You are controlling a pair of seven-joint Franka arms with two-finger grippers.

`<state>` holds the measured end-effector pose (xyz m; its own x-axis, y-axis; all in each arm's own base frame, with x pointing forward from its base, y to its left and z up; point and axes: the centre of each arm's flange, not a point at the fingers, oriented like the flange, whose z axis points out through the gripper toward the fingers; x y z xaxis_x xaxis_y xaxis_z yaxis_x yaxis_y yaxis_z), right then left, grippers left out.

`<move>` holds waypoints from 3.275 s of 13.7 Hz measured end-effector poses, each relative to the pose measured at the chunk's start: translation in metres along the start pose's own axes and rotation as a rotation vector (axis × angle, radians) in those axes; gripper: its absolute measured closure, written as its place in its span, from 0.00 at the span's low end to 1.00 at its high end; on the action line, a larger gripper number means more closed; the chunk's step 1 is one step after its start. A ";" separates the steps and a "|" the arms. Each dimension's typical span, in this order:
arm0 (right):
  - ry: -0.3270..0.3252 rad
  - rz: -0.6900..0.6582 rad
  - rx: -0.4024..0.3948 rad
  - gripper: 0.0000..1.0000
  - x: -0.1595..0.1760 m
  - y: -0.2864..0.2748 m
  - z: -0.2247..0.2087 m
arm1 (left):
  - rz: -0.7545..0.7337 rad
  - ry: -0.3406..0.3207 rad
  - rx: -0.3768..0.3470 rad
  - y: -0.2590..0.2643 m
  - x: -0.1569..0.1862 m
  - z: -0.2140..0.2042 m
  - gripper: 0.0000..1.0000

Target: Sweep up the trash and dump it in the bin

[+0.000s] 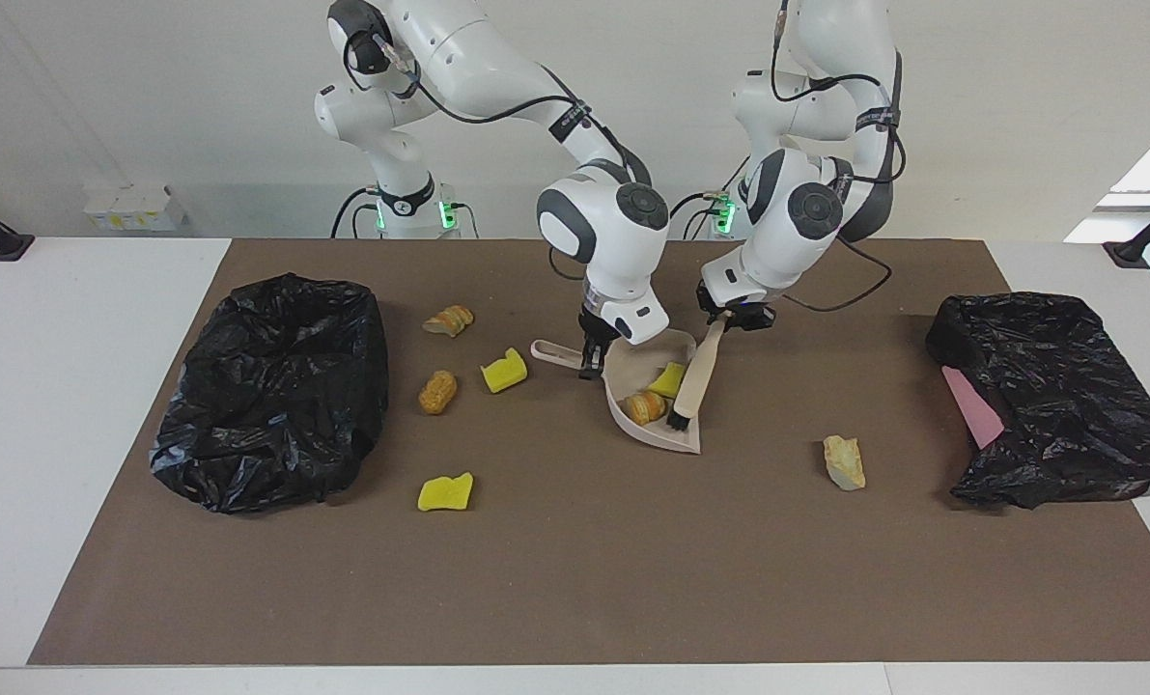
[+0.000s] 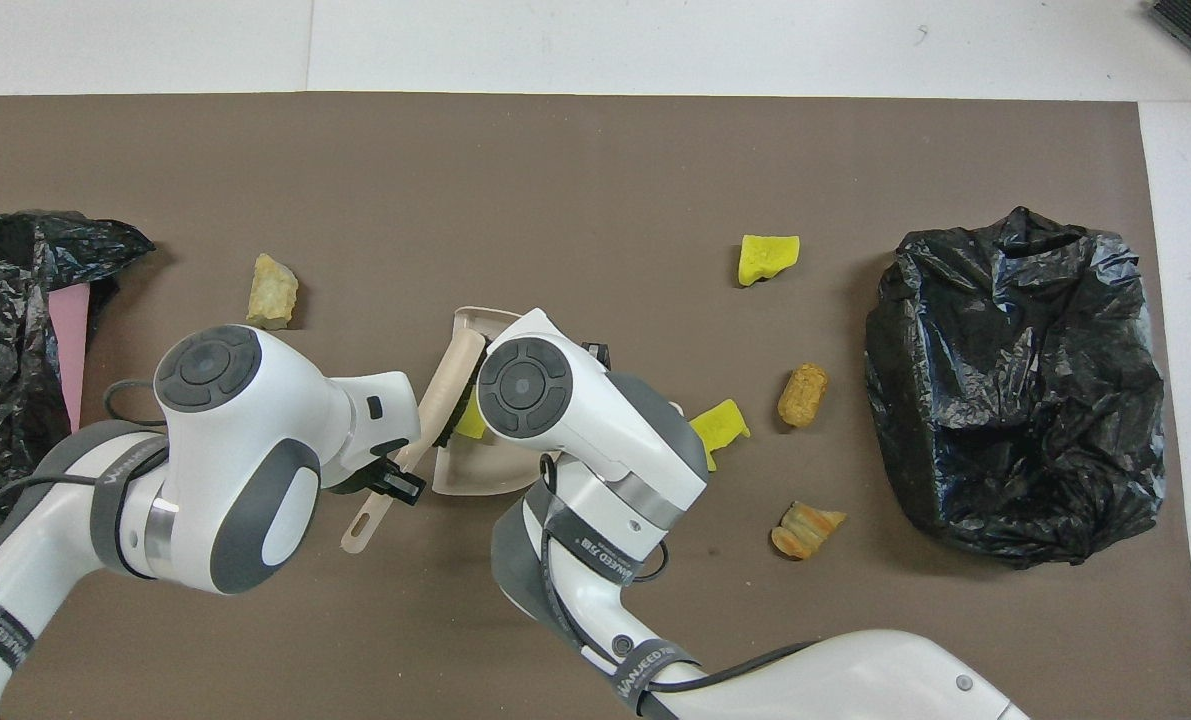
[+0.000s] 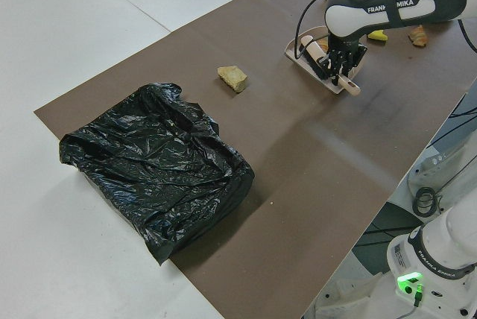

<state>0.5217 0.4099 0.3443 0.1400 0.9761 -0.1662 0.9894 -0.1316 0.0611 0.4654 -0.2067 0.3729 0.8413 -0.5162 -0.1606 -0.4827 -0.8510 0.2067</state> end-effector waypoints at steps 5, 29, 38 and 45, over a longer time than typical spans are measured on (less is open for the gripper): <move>0.000 0.000 -0.001 0.68 0.000 0.000 0.000 | -0.068 0.016 0.055 -0.073 0.001 -0.076 0.73; -0.016 -0.018 -0.028 0.68 0.000 0.001 0.001 | 0.033 -0.047 0.095 -0.087 0.019 0.015 0.73; -0.012 -0.022 -0.034 0.68 0.001 0.002 0.001 | -0.084 -0.045 -0.136 0.017 0.013 0.031 0.73; 0.018 -0.013 -0.062 0.68 -0.014 0.022 -0.007 | -0.304 -0.053 -0.066 -0.039 -0.005 -0.039 0.73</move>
<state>0.5409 0.3945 0.3551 0.1263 0.9807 -0.1495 0.9868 -0.1089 0.1197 0.4896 -0.1678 0.4031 0.9300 -0.2443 -0.2745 -0.1923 -0.9601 0.2032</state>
